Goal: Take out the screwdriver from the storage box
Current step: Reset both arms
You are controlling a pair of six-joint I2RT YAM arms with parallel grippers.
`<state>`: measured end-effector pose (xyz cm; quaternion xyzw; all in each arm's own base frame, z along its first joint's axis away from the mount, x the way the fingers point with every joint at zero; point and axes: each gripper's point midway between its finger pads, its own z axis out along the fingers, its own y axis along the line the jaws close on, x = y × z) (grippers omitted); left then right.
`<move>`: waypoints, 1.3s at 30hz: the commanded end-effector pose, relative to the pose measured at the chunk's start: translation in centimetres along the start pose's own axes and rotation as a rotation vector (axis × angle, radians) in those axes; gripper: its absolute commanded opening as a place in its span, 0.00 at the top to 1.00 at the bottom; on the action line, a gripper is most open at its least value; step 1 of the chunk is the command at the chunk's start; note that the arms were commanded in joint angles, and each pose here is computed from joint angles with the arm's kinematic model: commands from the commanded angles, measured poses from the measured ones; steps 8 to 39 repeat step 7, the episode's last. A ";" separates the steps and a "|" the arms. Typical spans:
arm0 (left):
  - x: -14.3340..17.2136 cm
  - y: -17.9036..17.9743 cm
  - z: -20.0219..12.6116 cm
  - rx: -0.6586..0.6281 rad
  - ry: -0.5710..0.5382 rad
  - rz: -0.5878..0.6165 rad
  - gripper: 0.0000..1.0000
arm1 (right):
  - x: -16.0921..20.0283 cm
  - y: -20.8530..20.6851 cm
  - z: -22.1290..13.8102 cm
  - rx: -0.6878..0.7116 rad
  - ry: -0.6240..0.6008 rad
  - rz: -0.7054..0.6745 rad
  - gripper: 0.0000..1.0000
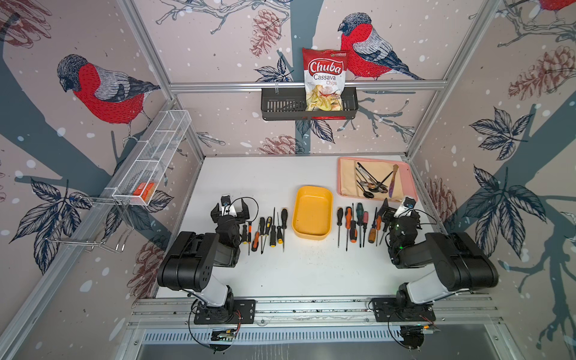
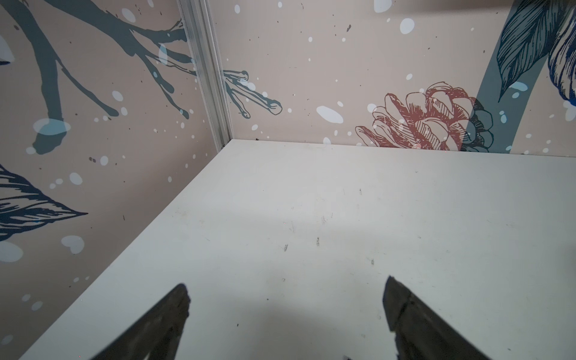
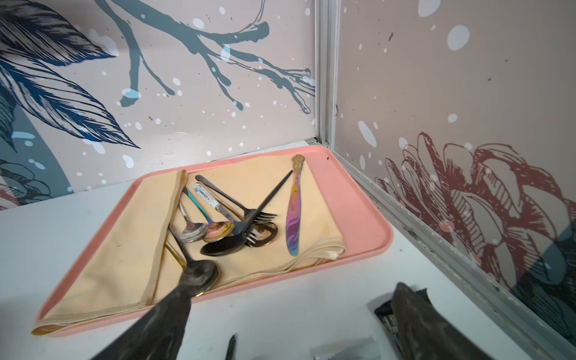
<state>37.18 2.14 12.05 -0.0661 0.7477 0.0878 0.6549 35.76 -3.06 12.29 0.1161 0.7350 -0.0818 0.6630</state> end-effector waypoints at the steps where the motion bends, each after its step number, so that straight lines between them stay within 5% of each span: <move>1: -0.9 0.3 0.1 -0.015 -0.036 -0.018 0.02 | -1.0 0.2 0.2 0.001 -0.035 0.000 0.00; 39: -1.2 0.4 -0.3 -0.023 -0.052 -0.019 0.02 | -1.2 0.1 0.2 -0.021 -0.042 0.013 0.00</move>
